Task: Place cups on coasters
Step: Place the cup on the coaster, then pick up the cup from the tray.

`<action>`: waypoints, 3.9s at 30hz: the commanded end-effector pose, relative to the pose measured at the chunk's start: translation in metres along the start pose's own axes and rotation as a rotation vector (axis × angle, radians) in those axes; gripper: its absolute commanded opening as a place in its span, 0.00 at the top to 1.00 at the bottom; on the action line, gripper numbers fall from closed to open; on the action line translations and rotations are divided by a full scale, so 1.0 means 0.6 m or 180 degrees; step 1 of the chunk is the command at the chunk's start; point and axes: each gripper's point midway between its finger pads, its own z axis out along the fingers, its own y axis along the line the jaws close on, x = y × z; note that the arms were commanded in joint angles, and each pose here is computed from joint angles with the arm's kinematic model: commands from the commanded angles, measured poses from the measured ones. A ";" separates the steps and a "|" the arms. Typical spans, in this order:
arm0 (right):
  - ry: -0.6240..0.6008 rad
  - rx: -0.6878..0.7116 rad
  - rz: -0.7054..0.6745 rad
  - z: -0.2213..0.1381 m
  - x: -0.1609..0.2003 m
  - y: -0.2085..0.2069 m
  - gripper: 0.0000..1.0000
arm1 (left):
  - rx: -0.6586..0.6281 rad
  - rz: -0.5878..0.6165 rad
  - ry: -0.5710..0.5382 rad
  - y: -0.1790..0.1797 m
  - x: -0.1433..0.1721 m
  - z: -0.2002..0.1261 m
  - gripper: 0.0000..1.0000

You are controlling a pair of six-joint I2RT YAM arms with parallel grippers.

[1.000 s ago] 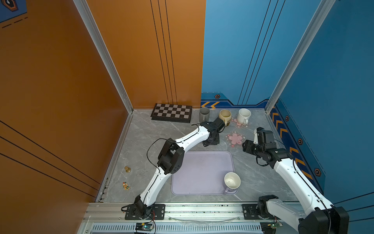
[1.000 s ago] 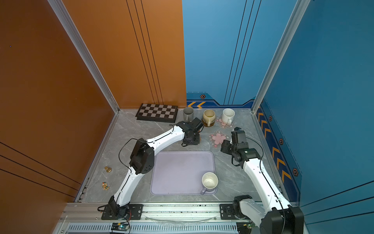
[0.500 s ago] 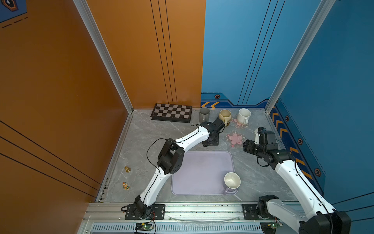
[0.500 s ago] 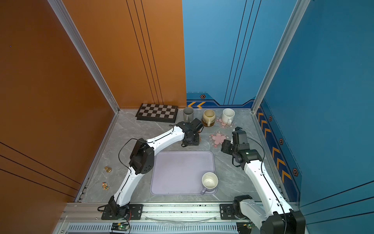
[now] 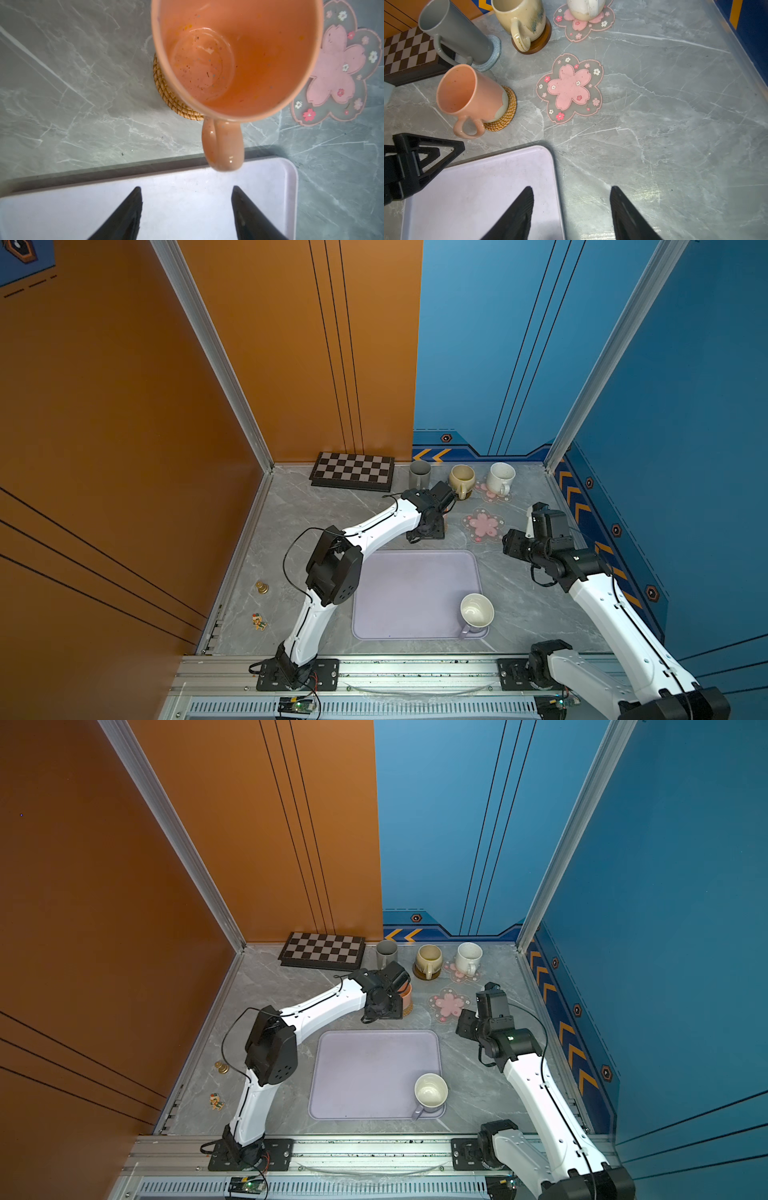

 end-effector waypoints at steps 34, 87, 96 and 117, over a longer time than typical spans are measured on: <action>0.0607 -0.0635 0.0161 -0.188 0.184 0.107 0.42 | -0.0665 0.0196 -0.0822 0.257 0.147 -0.211 0.38; 0.1578 0.0406 0.0618 -0.121 0.429 0.114 0.45 | -0.0147 -0.0228 -0.0937 0.295 0.169 -0.267 0.38; 0.1622 0.0584 0.0456 -0.100 0.433 0.105 0.45 | -0.0156 -0.0272 -0.0909 0.304 0.166 -0.265 0.38; 0.1711 0.0647 0.0201 -0.087 0.447 0.052 0.52 | -0.0143 -0.0344 -0.0809 0.299 0.166 -0.250 0.38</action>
